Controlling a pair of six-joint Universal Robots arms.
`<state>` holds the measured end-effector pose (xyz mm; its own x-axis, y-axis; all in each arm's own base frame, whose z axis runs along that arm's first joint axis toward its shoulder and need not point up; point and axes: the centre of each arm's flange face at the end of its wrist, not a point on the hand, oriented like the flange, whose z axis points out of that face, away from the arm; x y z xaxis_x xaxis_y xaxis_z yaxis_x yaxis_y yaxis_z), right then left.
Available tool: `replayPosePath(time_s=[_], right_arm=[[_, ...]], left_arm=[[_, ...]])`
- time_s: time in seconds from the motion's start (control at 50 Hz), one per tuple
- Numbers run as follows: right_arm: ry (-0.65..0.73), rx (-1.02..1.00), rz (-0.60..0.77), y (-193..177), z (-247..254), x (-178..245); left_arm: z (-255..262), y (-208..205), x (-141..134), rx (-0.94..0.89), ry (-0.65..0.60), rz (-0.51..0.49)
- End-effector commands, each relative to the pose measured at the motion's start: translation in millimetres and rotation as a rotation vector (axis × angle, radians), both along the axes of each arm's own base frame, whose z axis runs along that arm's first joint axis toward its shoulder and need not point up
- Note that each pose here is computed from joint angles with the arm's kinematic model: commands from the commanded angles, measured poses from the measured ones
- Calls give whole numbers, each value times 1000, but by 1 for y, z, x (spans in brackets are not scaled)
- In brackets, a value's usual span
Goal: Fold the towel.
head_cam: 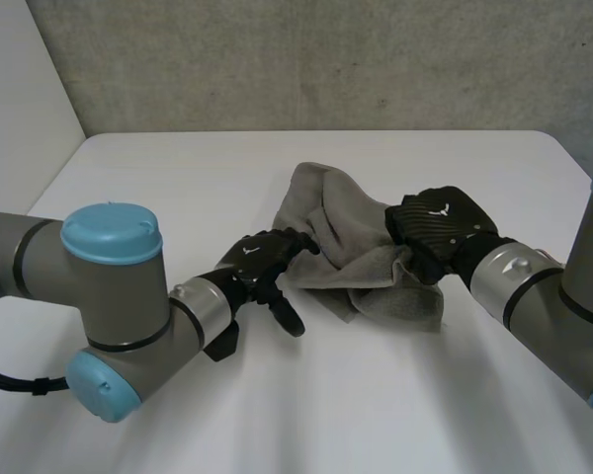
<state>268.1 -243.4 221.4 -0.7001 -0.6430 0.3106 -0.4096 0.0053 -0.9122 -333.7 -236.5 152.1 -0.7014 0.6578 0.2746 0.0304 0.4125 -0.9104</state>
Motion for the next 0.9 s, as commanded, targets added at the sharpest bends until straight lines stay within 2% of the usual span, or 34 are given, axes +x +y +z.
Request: replayPosePath(time_s=[0.02, 0.16, 0.34, 0.48, 0.64, 0.9], right_arm=[[-37, 4, -45, 0, -8, -12], [-80, 32, -53, 8, -12, -13], [-85, 23, -51, 13, -8, -14], [-98, -5, -61, 12, 1, -17], [-110, -33, -60, 15, 12, -18], [-110, -33, -53, 20, 13, -17]], left_arm=[[-8, -4, -12, 63, 97, 23], [-34, -9, -31, 116, 118, 76], [-50, -10, -47, 94, 102, 116], [-38, -28, -43, 0, 145, 258], [-14, -47, -27, -57, 216, 351], [-2, -54, -12, -24, 273, 389]])
